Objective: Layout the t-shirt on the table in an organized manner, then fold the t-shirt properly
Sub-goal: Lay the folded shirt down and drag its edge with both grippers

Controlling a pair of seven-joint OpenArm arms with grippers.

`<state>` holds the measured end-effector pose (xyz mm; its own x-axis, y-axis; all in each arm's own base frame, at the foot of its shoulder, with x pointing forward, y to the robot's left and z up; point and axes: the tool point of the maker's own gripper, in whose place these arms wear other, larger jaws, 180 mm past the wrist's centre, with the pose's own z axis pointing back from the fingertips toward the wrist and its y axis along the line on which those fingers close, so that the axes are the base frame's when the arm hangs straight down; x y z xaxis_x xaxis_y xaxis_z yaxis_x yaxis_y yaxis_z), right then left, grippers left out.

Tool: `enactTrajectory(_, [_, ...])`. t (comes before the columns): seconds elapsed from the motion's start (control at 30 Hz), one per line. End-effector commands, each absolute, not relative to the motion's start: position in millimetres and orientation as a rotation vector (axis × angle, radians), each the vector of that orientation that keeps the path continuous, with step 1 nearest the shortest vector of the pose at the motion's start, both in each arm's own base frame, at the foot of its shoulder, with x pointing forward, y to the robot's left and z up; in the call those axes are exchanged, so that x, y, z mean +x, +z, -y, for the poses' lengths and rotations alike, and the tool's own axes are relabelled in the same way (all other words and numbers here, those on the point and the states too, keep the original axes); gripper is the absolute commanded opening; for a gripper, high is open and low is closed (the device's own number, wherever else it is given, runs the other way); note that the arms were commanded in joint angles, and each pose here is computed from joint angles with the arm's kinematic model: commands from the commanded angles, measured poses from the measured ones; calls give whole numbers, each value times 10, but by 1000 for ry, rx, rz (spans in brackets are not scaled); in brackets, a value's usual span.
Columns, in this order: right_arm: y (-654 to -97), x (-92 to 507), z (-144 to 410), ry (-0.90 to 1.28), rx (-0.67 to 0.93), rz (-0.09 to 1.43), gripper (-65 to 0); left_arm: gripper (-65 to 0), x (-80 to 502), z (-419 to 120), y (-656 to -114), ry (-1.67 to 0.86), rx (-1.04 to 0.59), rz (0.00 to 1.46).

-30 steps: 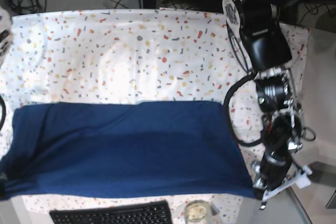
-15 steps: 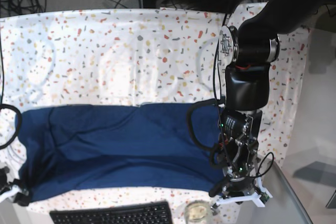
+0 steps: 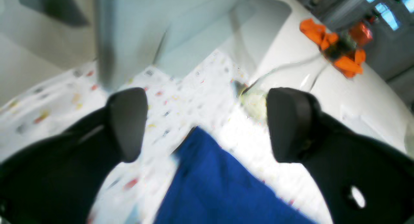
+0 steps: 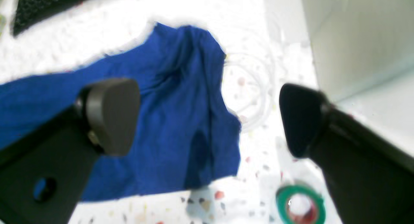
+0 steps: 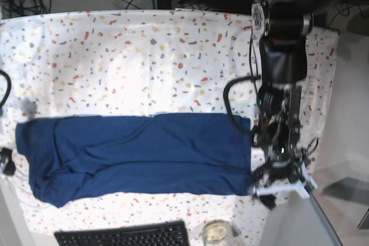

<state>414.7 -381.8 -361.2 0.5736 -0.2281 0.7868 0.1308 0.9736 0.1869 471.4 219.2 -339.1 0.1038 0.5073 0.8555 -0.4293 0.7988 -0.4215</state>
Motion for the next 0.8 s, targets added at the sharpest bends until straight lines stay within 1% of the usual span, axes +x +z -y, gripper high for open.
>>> enactTrajectory(0.0, [-3397, 4206, 3928, -235, 111, 1006, 0, -155, 4662, -2110, -3405, 685, -94, 1283])
enactTrajectory(0.07, [-3614, 4013, 3945, -269, 118, 948, 0, -188, 4412, -1999, -3748, 685, -99, 1189])
enactTrajectory(0.2, [-3924, 3880, 3751, -287, 160, 887, 0, -232, 4095, -1992, -4109, 685, -68, 1111])
enactTrajectory(0.33, [-4130, 3813, 3653, -320, 198, 836, 0, -239, 3997, -1963, -4380, 688, -52, 1034])
enactTrajectory(0.5, [-4362, 3789, 3576, -408, 232, 820, 0, -239, 4042, -1868, -4583, 694, -53, 962])
enactTrajectory(0.73, [-4526, 3774, 3457, -465, 248, 827, 0, -242, 4029, -1745, -4665, 675, -79, 939])
enactTrajectory(0.77, [-4547, 3784, 3396, -466, 259, 824, -36, -255, 3998, -1711, -4734, 666, -88, 921])
